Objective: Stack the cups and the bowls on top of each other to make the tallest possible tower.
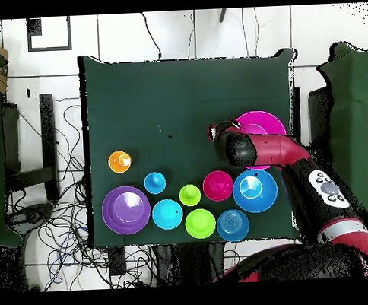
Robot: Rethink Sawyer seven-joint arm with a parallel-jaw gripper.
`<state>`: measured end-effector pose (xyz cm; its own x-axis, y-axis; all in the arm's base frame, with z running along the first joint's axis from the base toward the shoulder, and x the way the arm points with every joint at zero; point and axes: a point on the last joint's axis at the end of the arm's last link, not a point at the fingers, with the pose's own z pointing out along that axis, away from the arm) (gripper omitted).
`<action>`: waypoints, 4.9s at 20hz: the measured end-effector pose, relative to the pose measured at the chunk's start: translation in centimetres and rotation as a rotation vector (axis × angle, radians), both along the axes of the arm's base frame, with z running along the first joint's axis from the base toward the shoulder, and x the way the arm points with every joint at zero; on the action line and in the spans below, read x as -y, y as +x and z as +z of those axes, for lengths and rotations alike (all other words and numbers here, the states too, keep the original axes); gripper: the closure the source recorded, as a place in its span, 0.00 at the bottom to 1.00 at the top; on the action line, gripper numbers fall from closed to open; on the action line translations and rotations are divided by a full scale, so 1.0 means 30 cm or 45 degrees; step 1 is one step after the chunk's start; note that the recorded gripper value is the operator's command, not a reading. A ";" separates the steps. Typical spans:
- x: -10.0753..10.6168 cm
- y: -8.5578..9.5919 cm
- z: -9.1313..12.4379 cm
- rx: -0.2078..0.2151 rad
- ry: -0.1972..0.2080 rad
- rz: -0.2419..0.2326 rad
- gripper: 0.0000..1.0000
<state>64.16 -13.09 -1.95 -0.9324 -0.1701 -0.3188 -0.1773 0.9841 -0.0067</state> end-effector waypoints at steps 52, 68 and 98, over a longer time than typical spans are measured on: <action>0.052 -0.182 0.306 -0.360 -0.158 0.003 0.00; 0.017 -0.153 0.179 -0.351 -0.162 0.054 0.00; 0.030 -0.079 -0.049 -0.394 -0.221 0.050 0.00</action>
